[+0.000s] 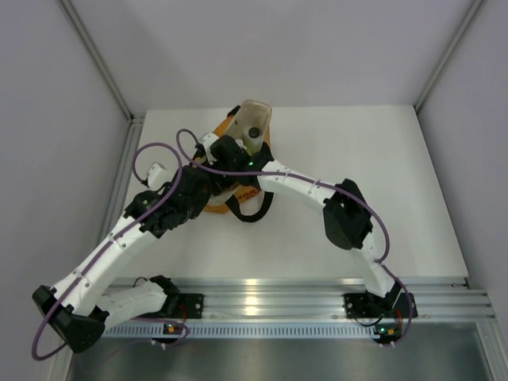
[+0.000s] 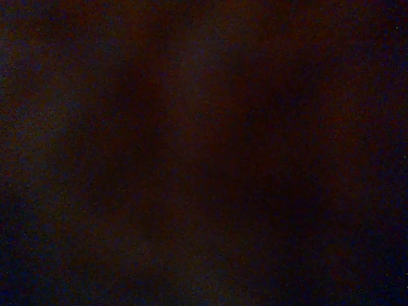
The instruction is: Take the personal care products out of the canvas bag
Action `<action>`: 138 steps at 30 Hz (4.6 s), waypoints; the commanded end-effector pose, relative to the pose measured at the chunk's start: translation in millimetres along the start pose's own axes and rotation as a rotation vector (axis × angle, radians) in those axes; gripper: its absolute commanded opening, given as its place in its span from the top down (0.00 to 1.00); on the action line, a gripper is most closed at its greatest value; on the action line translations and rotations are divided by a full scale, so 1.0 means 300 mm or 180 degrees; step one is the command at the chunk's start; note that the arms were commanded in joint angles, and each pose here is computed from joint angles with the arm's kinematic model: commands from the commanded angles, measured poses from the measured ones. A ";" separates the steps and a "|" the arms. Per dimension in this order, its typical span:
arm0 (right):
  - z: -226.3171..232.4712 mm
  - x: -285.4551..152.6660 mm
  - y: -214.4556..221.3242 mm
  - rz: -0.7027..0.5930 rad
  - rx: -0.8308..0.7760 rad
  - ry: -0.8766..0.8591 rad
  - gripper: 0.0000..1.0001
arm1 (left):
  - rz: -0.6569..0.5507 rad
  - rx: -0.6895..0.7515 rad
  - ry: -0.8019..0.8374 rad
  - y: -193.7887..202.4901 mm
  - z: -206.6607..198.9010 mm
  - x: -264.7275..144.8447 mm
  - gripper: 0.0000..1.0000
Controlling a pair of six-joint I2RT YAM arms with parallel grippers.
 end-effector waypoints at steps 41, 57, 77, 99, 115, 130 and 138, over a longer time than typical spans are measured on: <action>0.027 -0.942 -0.517 -0.1718 0.0286 0.0035 1.00 | -0.0084 0.0129 -0.0101 -0.013 -0.015 0.017 1.00; -0.338 -1.294 -0.432 -0.2121 0.0778 0.1128 1.00 | -0.0016 0.0266 -0.0026 -0.015 -0.033 0.002 1.00; -0.658 -0.918 0.020 -0.2097 0.1004 0.1450 1.00 | 0.0269 0.0866 0.0331 -0.021 -0.139 -0.049 1.00; -0.712 -0.725 0.269 -0.1938 0.1270 0.1427 0.86 | 0.0350 0.0913 0.0334 -0.003 -0.119 -0.048 1.00; -0.704 -0.715 0.312 -0.1622 0.1298 0.1436 0.40 | 0.0393 0.0958 0.0386 0.004 -0.125 -0.049 1.00; -0.690 -0.781 0.290 -0.1615 0.1268 0.1494 0.12 | 0.0427 0.1010 0.0410 0.014 -0.132 -0.039 1.00; -0.570 -0.956 0.059 -0.1895 0.1200 0.1050 0.19 | 0.0352 0.0992 0.0441 -0.004 -0.136 -0.051 1.00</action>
Point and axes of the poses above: each gripper's point midway between its finger pads, its own x axis out along the fingers, its own z axis along the line the jaws close on, y = z × x, the point moved 5 cm from there along -x, back along the fingers, and after that the axes turned 10 degrees about x, right-handed, at the moved point
